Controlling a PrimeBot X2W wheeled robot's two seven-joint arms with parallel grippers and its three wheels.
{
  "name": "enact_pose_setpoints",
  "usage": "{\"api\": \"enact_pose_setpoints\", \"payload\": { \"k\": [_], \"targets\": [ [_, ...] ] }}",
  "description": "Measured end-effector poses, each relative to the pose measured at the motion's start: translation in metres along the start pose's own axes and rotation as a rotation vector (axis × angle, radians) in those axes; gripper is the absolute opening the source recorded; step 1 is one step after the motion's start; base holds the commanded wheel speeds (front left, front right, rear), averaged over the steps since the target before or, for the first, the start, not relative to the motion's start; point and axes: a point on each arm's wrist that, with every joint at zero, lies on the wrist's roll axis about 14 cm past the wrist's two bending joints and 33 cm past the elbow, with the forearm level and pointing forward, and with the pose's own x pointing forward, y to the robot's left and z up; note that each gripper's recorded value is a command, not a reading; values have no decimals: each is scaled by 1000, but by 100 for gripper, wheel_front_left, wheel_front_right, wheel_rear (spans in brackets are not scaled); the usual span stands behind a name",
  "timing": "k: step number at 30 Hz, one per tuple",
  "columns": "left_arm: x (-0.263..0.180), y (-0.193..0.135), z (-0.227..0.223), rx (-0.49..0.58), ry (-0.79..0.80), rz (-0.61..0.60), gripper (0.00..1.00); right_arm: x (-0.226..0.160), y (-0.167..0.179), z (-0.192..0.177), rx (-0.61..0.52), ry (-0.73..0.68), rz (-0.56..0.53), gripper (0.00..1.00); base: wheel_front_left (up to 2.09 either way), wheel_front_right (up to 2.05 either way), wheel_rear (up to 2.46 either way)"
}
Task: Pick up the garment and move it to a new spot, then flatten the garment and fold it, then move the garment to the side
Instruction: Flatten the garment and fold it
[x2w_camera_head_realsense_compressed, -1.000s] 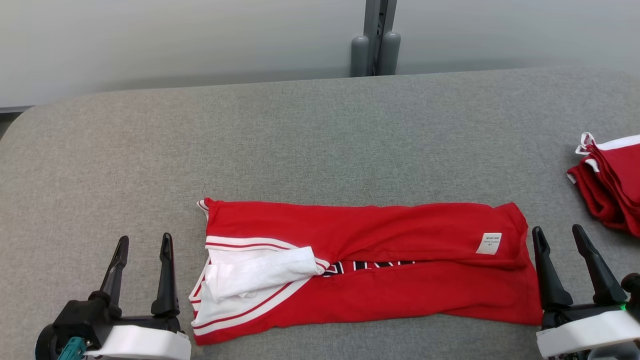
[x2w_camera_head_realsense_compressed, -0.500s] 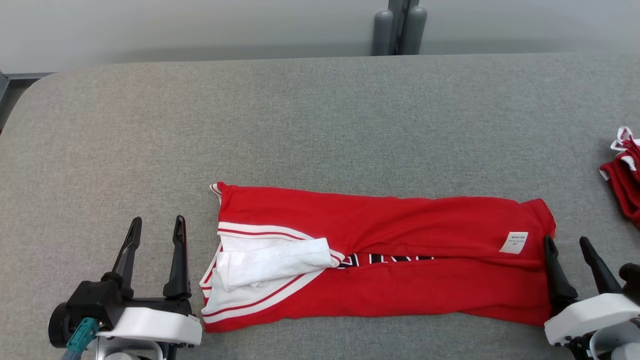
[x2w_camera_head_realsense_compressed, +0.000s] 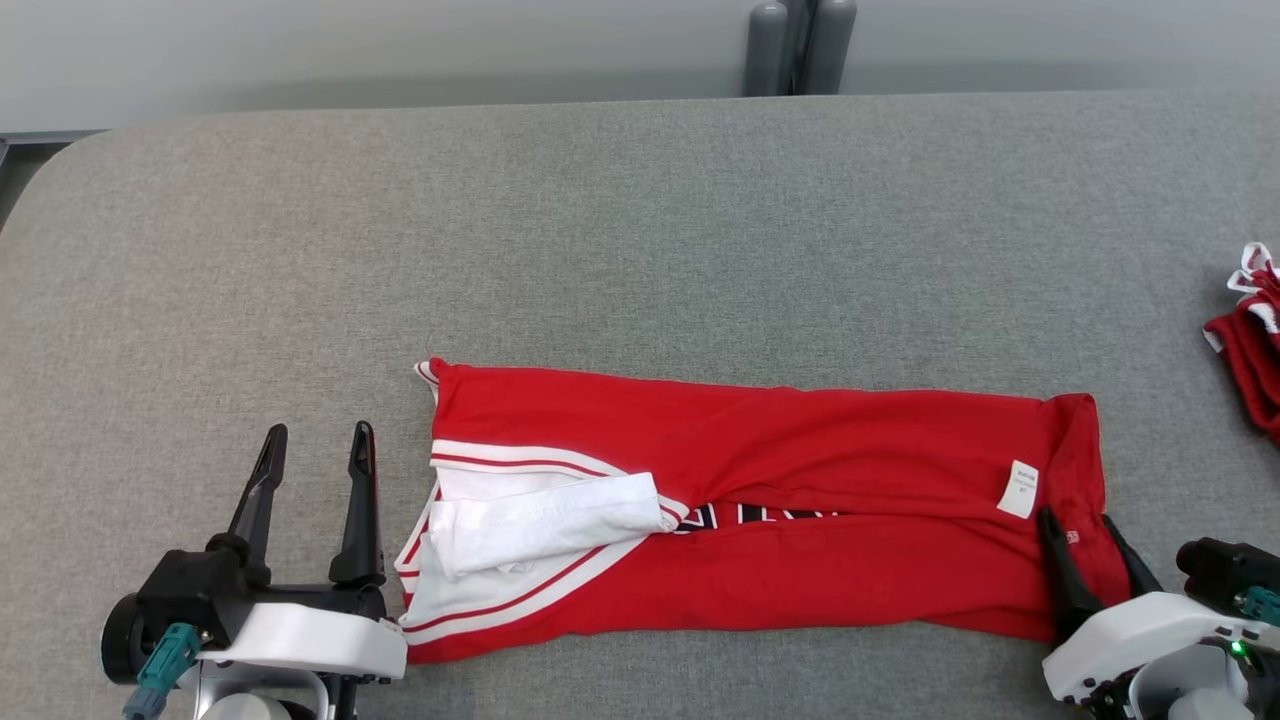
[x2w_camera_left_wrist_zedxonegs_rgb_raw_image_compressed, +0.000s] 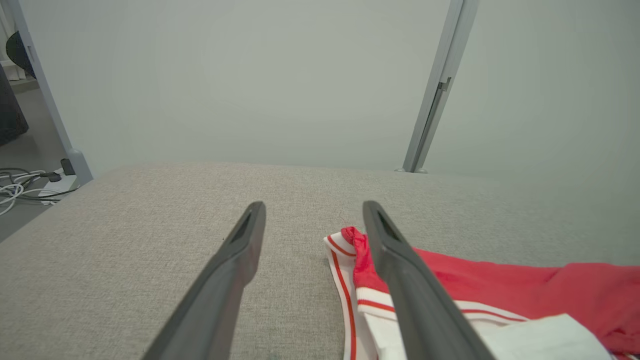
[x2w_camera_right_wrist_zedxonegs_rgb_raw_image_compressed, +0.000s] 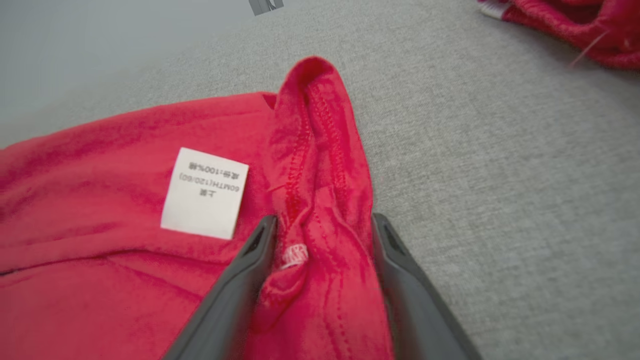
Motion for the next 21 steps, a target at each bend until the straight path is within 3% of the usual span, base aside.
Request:
{"api": "enact_pose_setpoints", "payload": {
  "k": [1, 10, 21],
  "targets": [
    [0, 0, 0, 1, 1, -1, 100, 0, 0, 0, 3, 2, 2, 0, 0, 0, 0],
    [2, -3, -4, 3, 10, -12, 100, -1, -6, 8, 23, -20, 10, 0, 0, 0, 0],
    [2, -8, -5, -11, 13, -19, 100, -24, -93, 54, -100, -105, -163, 0, 0, 0, 0]
  ]
}}
